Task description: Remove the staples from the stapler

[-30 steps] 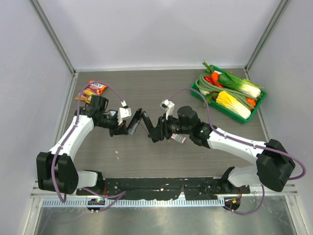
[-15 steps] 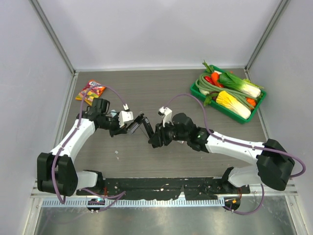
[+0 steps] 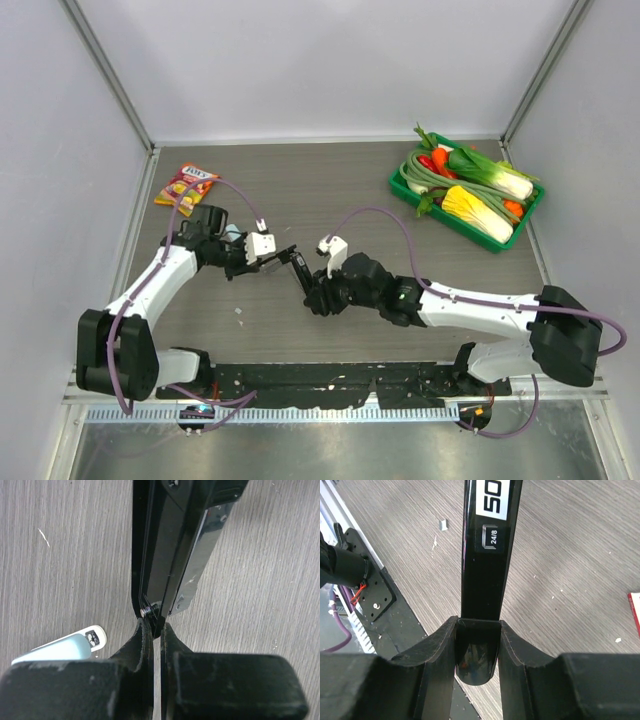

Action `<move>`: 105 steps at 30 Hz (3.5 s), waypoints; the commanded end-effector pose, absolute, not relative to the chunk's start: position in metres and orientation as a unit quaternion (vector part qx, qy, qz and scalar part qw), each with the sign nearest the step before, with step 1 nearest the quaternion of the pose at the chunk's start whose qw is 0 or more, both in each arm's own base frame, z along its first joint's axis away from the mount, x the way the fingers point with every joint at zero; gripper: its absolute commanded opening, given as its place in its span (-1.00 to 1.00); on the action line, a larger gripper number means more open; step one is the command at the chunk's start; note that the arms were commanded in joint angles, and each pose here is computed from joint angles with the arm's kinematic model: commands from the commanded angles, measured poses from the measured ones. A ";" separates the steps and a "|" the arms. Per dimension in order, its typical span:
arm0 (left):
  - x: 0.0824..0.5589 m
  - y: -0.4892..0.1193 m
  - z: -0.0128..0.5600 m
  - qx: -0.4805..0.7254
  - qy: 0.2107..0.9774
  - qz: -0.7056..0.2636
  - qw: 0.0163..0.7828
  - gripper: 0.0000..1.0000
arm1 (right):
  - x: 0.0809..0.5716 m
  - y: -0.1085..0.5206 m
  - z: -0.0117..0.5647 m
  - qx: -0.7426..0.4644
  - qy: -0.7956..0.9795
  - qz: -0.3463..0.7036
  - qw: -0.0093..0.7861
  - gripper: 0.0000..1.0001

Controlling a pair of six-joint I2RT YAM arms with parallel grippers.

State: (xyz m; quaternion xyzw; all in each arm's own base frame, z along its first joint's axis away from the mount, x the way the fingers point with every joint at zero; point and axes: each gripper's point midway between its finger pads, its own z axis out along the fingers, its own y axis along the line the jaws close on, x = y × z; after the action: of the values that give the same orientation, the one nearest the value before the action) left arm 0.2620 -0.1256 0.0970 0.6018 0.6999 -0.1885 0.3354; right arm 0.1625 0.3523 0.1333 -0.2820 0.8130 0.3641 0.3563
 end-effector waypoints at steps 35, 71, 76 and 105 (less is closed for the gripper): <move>0.334 -0.103 0.124 0.571 0.703 -0.062 0.420 -1.00 | 0.073 0.325 0.098 -0.385 0.819 0.302 0.298 -0.98; 0.328 -0.149 0.231 0.566 0.661 -0.091 0.484 -1.00 | 0.048 0.326 0.036 -0.411 0.833 0.227 0.293 -0.98; 0.335 -0.141 0.216 0.552 0.686 -0.057 0.470 -1.00 | 0.058 0.331 0.047 -0.394 0.828 0.233 0.323 -0.99; 0.357 -0.068 0.222 0.253 0.834 -0.212 0.442 0.49 | 0.255 0.389 0.220 -0.323 0.800 0.225 0.453 -0.99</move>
State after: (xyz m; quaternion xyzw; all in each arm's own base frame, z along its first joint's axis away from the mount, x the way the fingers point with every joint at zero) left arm 0.3578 -0.0722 0.2058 0.2909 0.8327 -0.1780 0.4362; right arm 0.2410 0.3637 0.1812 -0.3029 0.8311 0.1912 0.4254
